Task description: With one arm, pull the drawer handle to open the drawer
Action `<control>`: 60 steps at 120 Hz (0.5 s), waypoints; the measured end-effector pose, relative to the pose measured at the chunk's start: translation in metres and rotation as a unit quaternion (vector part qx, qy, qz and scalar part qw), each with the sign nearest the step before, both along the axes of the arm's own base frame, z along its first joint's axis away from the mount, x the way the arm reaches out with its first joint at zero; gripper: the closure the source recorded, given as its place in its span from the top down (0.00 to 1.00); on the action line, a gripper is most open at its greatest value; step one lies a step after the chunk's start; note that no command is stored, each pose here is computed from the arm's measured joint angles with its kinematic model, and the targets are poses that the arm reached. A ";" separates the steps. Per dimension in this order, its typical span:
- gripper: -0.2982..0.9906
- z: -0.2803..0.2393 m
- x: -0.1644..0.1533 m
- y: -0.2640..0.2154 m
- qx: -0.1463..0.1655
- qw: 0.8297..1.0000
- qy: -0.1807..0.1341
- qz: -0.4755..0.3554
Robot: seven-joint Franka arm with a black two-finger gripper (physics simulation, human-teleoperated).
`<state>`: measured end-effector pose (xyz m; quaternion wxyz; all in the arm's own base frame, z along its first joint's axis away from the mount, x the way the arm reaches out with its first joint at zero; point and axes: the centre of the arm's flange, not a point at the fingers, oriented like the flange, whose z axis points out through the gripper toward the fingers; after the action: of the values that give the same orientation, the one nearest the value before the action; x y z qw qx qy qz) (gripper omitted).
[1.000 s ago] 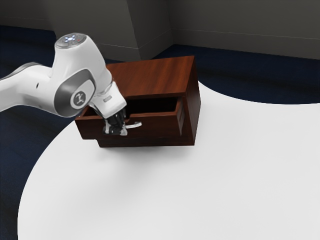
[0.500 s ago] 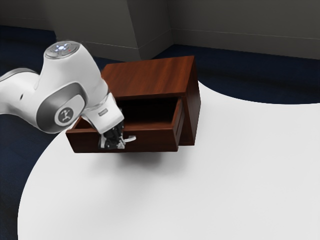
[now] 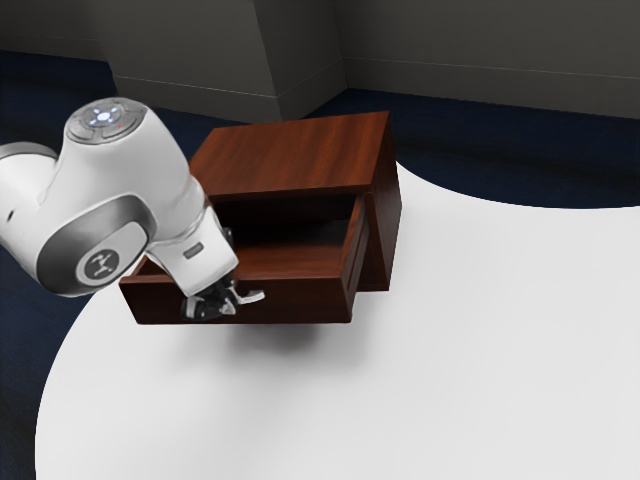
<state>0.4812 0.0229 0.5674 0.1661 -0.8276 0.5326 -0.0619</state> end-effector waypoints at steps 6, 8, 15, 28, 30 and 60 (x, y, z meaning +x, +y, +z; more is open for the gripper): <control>0.20 0.000 -0.001 0.000 0.002 1.000 -0.002 0.004; 0.20 0.000 -0.001 0.000 0.002 1.000 -0.003 0.006; 0.21 0.000 -0.001 0.001 0.002 1.000 -0.004 0.011; 0.27 -0.001 -0.001 0.004 0.001 1.000 -0.004 0.021; 0.28 -0.001 -0.001 0.004 0.001 1.000 -0.004 0.023; 0.35 0.069 -0.006 -0.011 -0.019 0.998 -0.043 0.036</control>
<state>0.4751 0.0118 0.6365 0.1752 -0.8460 0.4933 -0.1013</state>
